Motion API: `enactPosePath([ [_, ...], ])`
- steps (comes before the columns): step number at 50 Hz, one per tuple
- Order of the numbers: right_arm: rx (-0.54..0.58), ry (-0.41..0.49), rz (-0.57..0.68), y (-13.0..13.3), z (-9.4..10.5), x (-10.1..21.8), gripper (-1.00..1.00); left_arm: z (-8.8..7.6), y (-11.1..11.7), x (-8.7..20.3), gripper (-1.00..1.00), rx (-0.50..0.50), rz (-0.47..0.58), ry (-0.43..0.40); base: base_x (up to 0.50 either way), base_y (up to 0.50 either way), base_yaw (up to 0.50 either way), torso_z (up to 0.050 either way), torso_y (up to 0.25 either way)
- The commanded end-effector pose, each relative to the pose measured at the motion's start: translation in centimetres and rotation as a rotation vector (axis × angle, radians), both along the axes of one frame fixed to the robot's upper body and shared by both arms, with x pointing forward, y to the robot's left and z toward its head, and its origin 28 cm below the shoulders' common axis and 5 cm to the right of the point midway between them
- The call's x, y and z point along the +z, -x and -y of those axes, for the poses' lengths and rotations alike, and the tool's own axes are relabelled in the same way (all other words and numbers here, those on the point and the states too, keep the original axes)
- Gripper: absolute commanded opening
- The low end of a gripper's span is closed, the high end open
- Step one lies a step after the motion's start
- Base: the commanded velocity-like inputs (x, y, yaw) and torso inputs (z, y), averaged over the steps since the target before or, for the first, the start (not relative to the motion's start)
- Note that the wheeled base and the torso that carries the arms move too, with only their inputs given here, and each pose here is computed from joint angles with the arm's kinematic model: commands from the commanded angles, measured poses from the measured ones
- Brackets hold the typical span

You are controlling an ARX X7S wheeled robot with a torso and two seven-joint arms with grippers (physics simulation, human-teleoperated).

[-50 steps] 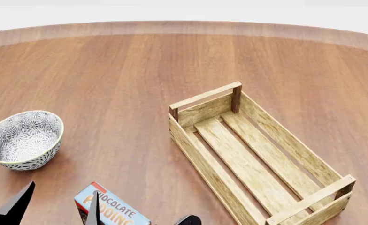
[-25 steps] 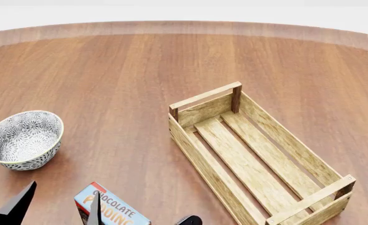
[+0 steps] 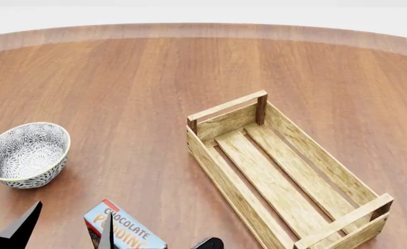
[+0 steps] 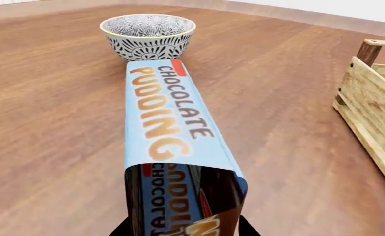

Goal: Pick up the chocolate pudding and put it in the tray.

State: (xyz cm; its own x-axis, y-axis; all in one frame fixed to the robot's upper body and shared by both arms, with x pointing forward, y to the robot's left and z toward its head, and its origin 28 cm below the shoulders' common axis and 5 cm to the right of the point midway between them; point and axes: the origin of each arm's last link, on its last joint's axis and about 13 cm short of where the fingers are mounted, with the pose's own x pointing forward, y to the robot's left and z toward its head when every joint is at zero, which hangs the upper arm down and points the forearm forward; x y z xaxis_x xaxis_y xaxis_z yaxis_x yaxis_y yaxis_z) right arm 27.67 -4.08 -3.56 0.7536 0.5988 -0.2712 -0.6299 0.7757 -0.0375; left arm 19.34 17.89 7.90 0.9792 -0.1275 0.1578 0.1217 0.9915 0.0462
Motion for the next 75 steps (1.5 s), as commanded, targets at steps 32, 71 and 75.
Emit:
enactPosePath([
  [32,-0.159,-0.013,0.160,0.1,3.6,7.1,-1.00,-0.5,0.2,-0.2,1.00,0.012,-0.005,0.003,0.00,0.00,0.00,0.000,0.000],
  [71,-0.488,-0.033,0.171,-2.6,8.2,8.2,-1.00,-0.7,0.3,-0.8,1.00,0.021,-0.013,0.019,0.00,0.00,0.00,0.000,0.000],
  [75,-0.525,-0.030,0.165,-2.9,8.5,8.2,-1.00,-0.7,0.3,-0.8,1.00,0.022,-0.015,0.016,0.00,0.00,0.00,0.000,0.000],
])
